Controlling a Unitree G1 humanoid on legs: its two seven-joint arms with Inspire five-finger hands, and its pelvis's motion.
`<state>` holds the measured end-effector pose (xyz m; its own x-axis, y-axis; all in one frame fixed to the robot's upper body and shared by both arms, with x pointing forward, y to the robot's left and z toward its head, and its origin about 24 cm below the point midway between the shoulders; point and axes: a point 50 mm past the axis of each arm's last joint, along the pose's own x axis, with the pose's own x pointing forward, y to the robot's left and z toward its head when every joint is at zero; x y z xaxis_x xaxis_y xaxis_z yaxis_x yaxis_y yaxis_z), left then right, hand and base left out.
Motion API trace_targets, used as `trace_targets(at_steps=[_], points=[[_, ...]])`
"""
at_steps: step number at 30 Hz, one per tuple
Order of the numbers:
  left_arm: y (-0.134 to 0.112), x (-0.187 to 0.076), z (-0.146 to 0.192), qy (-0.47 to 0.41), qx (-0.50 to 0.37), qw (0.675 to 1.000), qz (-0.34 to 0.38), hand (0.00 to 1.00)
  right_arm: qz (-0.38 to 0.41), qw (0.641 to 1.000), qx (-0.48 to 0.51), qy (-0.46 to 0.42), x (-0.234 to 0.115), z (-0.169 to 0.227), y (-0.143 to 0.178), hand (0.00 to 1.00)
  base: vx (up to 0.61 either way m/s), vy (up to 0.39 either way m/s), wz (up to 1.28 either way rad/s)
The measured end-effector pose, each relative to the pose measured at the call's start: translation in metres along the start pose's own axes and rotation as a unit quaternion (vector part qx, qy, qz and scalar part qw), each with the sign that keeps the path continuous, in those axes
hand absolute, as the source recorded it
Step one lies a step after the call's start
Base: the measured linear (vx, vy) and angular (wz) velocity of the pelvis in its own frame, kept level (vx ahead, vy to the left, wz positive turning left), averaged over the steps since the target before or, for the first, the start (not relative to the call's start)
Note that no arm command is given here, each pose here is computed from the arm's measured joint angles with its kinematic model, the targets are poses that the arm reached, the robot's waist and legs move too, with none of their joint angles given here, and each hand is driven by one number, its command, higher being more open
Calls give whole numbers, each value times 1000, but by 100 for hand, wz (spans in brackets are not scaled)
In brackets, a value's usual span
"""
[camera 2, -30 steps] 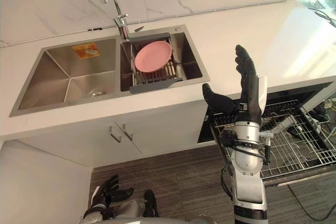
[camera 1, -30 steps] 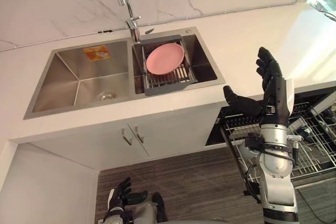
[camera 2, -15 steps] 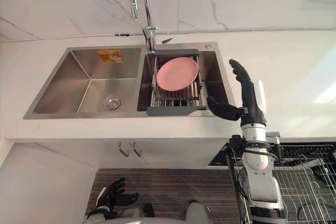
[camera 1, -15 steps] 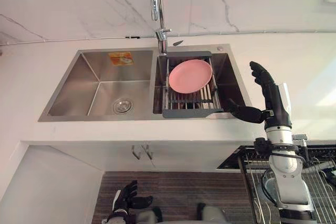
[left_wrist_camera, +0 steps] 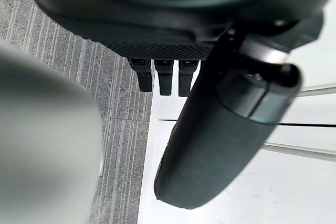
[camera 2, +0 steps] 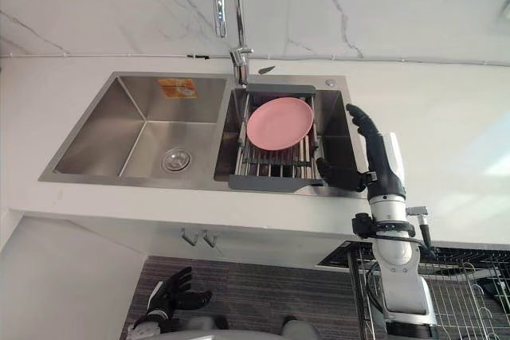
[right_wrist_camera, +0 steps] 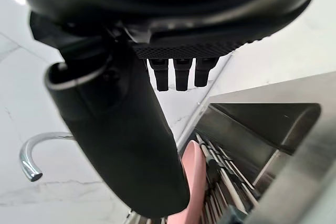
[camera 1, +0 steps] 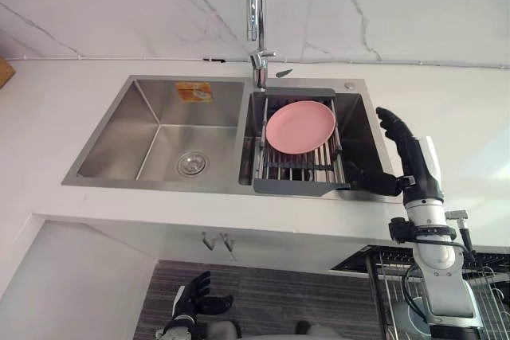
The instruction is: Walk over to the sink, pick up the cup, carry it to the dishwasher, place the cup inside the dishwasher, then close the dishwasher door
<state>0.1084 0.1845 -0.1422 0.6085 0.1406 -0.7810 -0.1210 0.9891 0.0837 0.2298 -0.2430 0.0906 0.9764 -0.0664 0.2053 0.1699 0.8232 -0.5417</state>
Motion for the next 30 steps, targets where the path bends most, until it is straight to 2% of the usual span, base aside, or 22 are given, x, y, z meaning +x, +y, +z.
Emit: trace_targets(at_steps=[2,3,9,14,18,24,30], points=[[0,0,-1,1,1,1000,0,90,14,1000,-7,12,0,-6,1,90,-36,12,-10],[11,2,-3,13,19,1000,8,90,72,997,-34,18,1,-11,9,90,0,0,0],[11,2,-3,13,18,1000,9,90,69,997,-30,24,0,-14,12,90,0,0,0],[10,1,-5,17,15,1000,18,90,14,997,3,74,-16,-25,33,90,0,0,0],[9,1,-6,21,4,999,27,90,-34,994,-7,104,-20,-28,35,90,-30,-4,2],[9,1,-8,26,3,999,32,90,-123,986,-50,102,-26,-23,8,90,-31,-2,8],[9,1,-9,28,3,999,32,90,-124,986,-88,74,-21,-15,-6,90,-9,-11,4]])
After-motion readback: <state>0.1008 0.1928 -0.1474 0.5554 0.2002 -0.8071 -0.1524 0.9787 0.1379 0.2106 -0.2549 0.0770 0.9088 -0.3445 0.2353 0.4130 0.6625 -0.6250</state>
